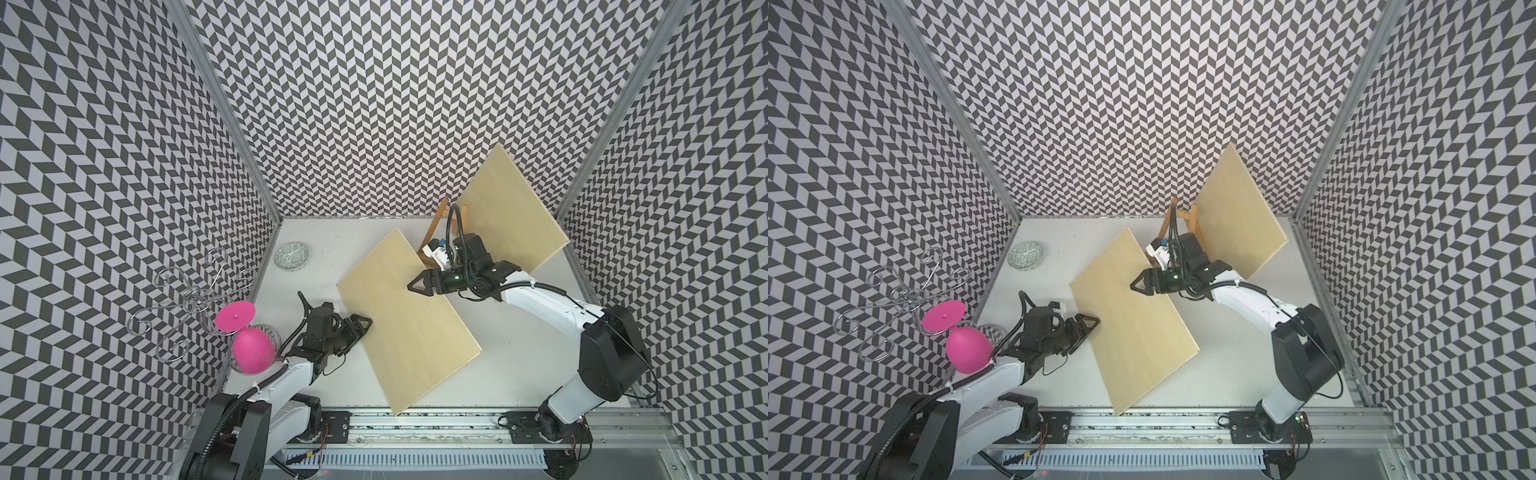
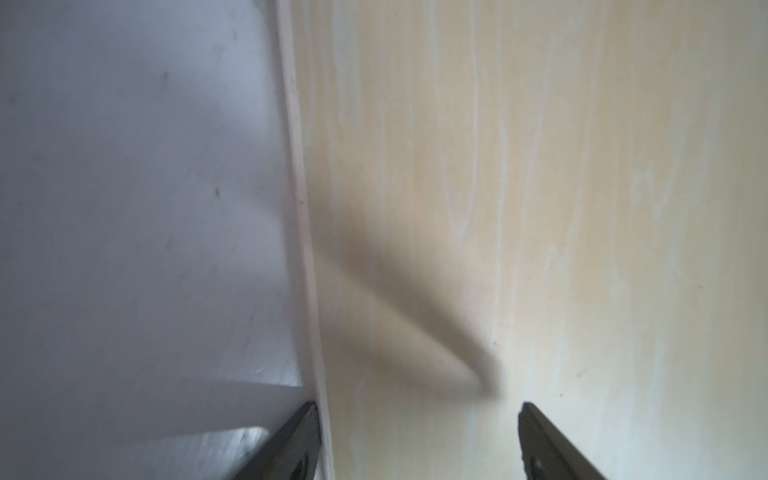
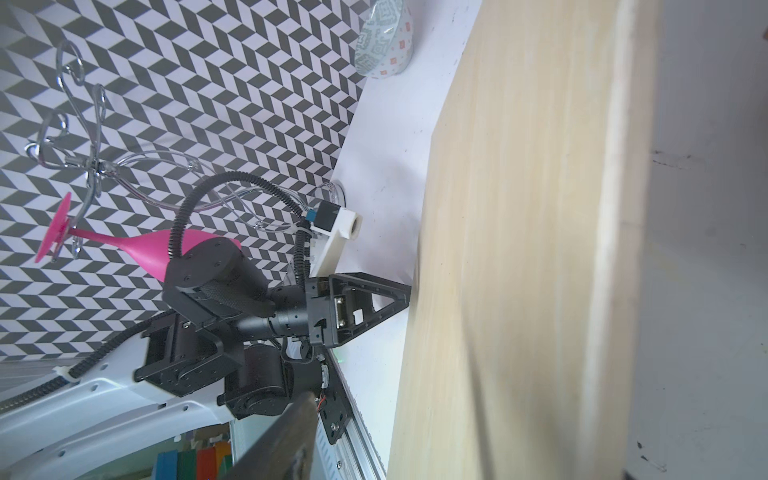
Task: Assemble the easel
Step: Pick up the drawing board from the center of the board.
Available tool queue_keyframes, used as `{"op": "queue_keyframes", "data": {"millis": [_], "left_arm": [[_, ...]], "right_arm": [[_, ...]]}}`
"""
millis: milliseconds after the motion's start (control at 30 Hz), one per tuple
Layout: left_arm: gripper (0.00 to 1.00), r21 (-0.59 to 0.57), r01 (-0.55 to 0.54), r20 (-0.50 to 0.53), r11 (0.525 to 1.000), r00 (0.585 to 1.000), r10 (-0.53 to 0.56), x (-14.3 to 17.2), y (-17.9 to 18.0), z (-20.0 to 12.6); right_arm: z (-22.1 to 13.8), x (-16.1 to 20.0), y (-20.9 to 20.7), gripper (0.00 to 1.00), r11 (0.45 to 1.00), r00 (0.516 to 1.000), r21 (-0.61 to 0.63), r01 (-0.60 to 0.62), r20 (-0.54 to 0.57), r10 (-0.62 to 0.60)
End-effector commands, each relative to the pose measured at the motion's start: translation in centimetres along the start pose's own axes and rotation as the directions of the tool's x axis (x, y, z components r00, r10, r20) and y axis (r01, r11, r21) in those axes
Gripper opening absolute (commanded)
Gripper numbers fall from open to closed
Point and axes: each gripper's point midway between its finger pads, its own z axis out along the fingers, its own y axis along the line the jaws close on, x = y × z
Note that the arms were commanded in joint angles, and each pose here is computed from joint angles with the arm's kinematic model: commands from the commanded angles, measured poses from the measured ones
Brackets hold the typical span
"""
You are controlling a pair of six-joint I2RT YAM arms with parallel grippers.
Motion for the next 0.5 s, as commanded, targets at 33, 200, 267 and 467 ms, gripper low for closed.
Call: {"op": "queue_keyframes", "data": {"millis": [33,200,267,467], "left_arm": [[0.75,-0.001,0.025,-0.038,1.0,0.999,-0.025,1.1,0.3,0.0],[0.75,0.036,0.031,-0.028,0.999,0.999,-0.03,1.2,-0.3,-0.3],[0.75,0.053,0.035,-0.025,0.998,0.999,-0.034,1.3,-0.6,-0.4],[0.74,0.095,0.035,-0.026,0.995,0.999,-0.033,1.6,-1.6,-0.6]], "right_arm": [[-0.4,-0.8,4.5,0.71,0.993,0.993,-0.031,0.114,0.021,-0.113],[0.0,-0.9,6.4,0.66,0.987,0.987,0.0,0.159,0.012,-0.159],[0.3,-0.8,7.3,0.66,0.981,0.982,0.021,0.191,0.009,-0.191],[1.0,-0.3,8.1,0.59,0.968,0.976,0.132,0.215,-0.015,-0.215]]}}
